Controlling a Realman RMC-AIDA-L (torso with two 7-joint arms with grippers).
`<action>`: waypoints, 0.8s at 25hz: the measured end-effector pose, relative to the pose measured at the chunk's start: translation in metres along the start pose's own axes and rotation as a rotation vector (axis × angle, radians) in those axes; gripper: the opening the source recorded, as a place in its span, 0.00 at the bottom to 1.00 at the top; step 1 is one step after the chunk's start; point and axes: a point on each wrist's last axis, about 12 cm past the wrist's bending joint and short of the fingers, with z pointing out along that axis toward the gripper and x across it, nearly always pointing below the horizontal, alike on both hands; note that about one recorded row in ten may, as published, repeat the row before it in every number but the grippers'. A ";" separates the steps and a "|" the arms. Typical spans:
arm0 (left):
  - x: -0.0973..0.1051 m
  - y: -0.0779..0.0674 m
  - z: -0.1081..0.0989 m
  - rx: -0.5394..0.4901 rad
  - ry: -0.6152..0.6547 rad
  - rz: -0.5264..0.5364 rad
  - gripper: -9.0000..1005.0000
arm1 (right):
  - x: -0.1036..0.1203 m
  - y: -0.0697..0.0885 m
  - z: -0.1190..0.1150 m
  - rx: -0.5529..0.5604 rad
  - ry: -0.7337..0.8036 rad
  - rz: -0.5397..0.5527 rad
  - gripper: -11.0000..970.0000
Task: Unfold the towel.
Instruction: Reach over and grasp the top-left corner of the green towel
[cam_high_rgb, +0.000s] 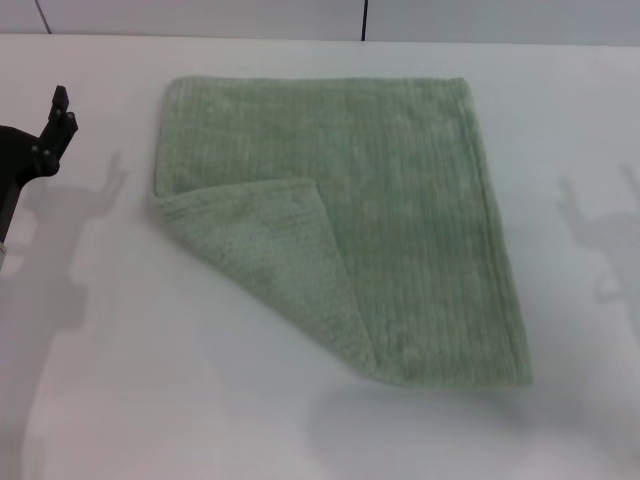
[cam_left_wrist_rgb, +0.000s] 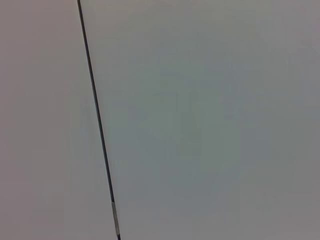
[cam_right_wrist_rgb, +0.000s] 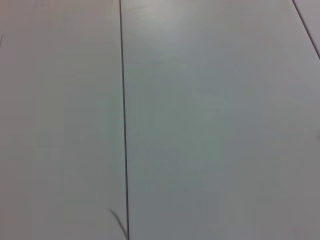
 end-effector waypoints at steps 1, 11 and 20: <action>0.000 0.000 0.000 0.000 0.001 0.000 0.84 | 0.000 0.000 0.001 -0.001 -0.001 0.000 0.85; 0.003 0.001 -0.001 -0.004 0.024 0.003 0.84 | 0.002 0.012 0.020 -0.054 -0.013 0.056 0.85; 0.005 0.001 0.001 -0.006 0.042 0.001 0.84 | 0.012 0.022 0.088 -0.158 0.164 0.187 0.85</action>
